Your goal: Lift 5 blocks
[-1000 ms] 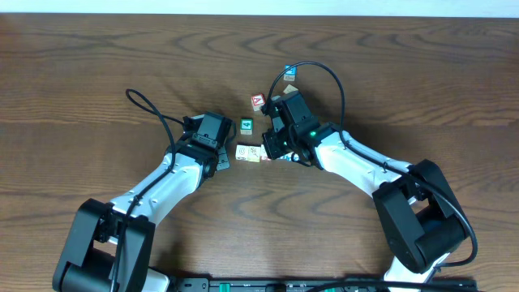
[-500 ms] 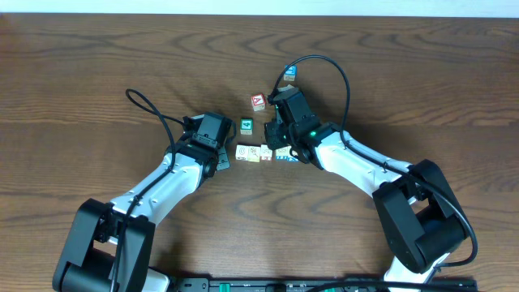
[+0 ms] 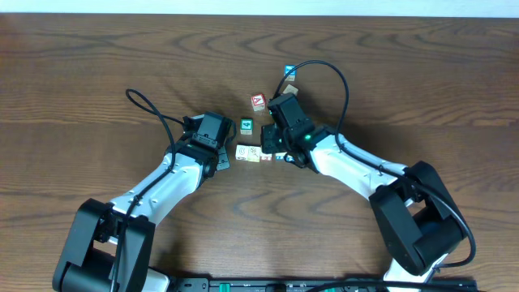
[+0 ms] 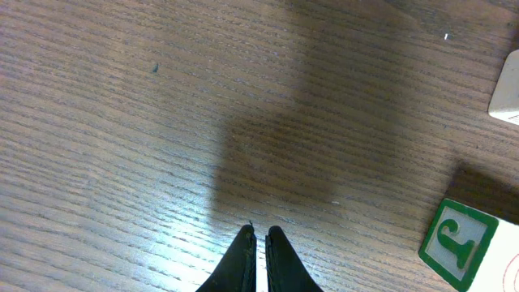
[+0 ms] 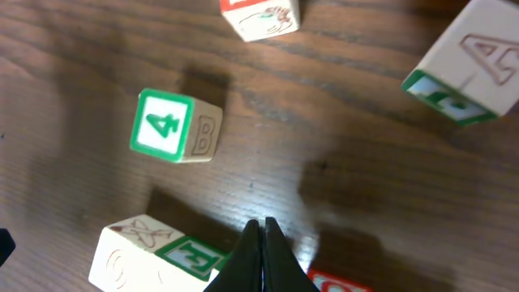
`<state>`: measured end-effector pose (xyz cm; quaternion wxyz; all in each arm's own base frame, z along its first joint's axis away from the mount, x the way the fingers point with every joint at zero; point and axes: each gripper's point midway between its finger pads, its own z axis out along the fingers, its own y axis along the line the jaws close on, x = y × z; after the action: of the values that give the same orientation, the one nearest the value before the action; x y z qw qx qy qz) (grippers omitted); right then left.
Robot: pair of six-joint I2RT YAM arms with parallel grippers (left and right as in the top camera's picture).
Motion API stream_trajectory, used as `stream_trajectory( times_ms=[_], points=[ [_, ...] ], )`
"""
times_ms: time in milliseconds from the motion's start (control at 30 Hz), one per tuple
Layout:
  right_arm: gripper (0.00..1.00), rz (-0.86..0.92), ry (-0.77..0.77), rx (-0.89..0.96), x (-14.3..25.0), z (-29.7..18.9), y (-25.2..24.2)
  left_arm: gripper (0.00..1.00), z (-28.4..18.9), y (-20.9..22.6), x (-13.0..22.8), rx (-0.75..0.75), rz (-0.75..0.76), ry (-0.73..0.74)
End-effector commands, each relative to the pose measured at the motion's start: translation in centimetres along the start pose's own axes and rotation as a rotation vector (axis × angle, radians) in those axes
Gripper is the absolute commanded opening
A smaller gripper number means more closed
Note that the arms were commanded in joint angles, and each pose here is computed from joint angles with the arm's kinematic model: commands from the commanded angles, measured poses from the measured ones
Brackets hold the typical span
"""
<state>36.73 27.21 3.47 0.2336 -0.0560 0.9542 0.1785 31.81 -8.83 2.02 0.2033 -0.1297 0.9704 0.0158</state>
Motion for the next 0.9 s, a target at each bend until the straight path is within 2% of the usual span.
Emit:
stream_trajectory(
  times_ms=[0,867],
  points=[
    [0.01,0.002,0.019,-0.012,0.5,0.0,1.0,0.08,0.2,0.7,0.3,-0.028,-0.001,-0.002],
    [0.01,-0.041,0.081,-0.014,2.0,-0.1,0.8,0.08,0.2,0.7,0.3,-0.029,-0.001,-0.003]
  ],
)
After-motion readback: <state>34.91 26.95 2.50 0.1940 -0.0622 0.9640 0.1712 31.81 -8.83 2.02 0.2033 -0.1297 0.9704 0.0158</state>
